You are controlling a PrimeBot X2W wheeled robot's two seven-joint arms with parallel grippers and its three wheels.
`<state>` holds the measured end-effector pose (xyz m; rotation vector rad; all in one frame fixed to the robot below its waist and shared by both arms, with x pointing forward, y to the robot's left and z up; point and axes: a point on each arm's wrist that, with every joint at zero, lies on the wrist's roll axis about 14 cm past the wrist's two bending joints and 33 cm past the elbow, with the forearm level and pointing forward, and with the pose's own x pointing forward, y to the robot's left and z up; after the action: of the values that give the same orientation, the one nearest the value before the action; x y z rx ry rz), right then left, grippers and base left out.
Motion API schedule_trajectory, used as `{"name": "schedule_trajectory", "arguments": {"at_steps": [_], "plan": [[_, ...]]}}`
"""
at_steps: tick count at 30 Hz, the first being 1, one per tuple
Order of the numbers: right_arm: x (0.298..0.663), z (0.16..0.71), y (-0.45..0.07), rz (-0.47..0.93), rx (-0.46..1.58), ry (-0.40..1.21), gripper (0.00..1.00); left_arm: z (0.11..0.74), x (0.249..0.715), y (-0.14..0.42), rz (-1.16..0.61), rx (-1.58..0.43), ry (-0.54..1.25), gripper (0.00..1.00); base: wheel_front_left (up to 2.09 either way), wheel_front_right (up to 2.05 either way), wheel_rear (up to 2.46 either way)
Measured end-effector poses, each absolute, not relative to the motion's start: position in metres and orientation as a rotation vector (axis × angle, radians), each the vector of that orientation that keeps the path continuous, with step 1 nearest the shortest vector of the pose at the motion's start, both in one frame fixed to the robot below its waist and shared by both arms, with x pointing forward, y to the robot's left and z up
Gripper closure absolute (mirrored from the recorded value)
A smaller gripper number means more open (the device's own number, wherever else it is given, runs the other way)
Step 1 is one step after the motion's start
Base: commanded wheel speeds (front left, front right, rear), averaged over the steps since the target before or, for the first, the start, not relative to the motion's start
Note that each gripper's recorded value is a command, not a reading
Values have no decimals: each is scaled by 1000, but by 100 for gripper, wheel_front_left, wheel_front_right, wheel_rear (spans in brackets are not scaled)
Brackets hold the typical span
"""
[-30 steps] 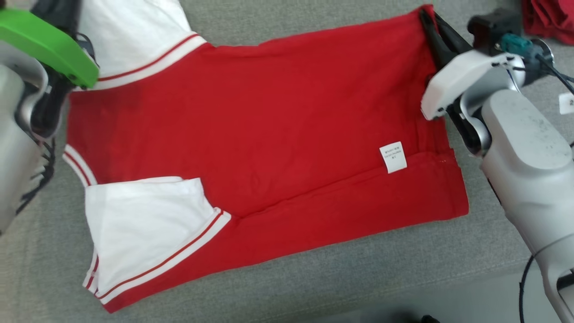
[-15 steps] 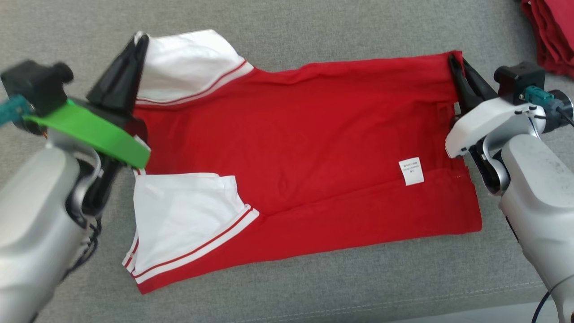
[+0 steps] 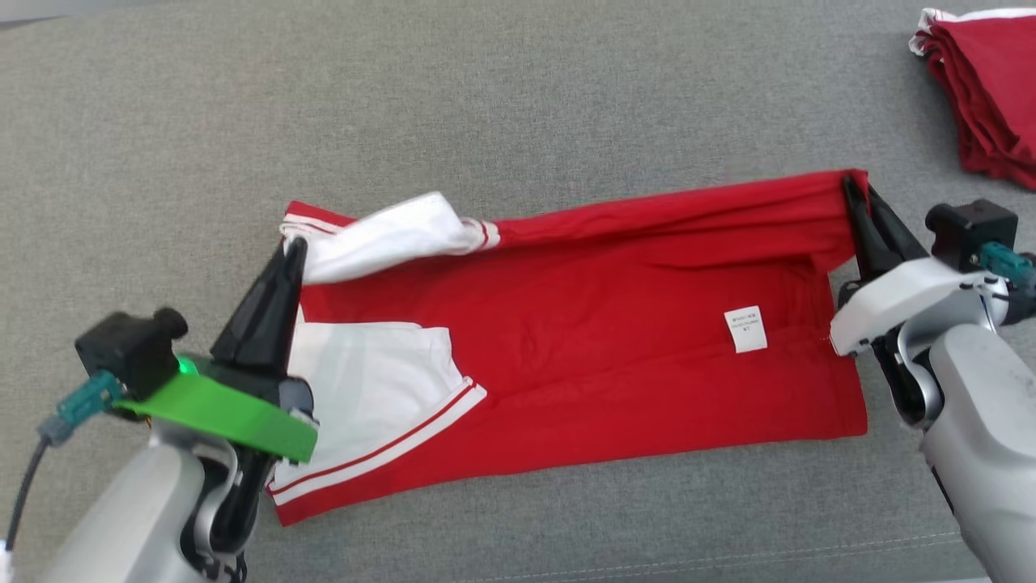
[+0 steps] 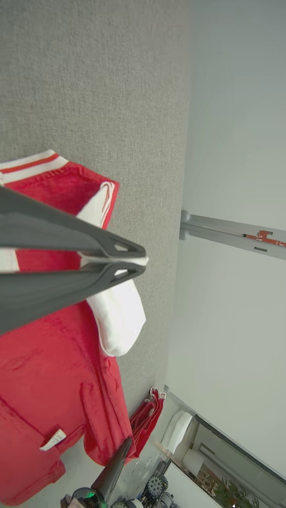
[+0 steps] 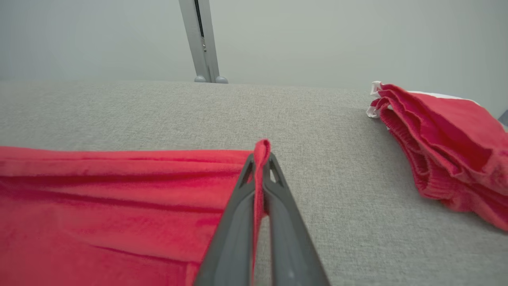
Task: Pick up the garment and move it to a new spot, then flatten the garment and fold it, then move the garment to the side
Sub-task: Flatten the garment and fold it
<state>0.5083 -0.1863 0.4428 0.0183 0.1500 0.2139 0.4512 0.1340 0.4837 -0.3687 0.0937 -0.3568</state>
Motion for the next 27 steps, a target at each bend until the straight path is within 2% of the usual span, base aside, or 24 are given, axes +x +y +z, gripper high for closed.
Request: {"name": "schedule_trajectory", "arguments": {"at_steps": [9,10,11,12,13,20,27], "plan": [[475,435,-191,181,65,162,100,454,412,135,-291,-430,177,100,0,0,0],[471,434,-191,180,70,165,78,452,409,135,-282,-436,184,100,0,0,0],[468,434,-191,176,77,164,2,450,407,136,-273,-432,184,71,0,0,0],[466,434,-190,174,83,162,0,450,408,138,-261,-423,180,28,0,0,0],[464,435,-190,174,89,159,0,451,408,141,-248,-417,174,0,0,0,0],[457,467,-185,186,112,60,0,463,409,165,-144,-382,98,0,0,0,0],[450,448,-191,160,110,126,0,490,410,190,-55,-293,-22,0,0,0,0]]}}
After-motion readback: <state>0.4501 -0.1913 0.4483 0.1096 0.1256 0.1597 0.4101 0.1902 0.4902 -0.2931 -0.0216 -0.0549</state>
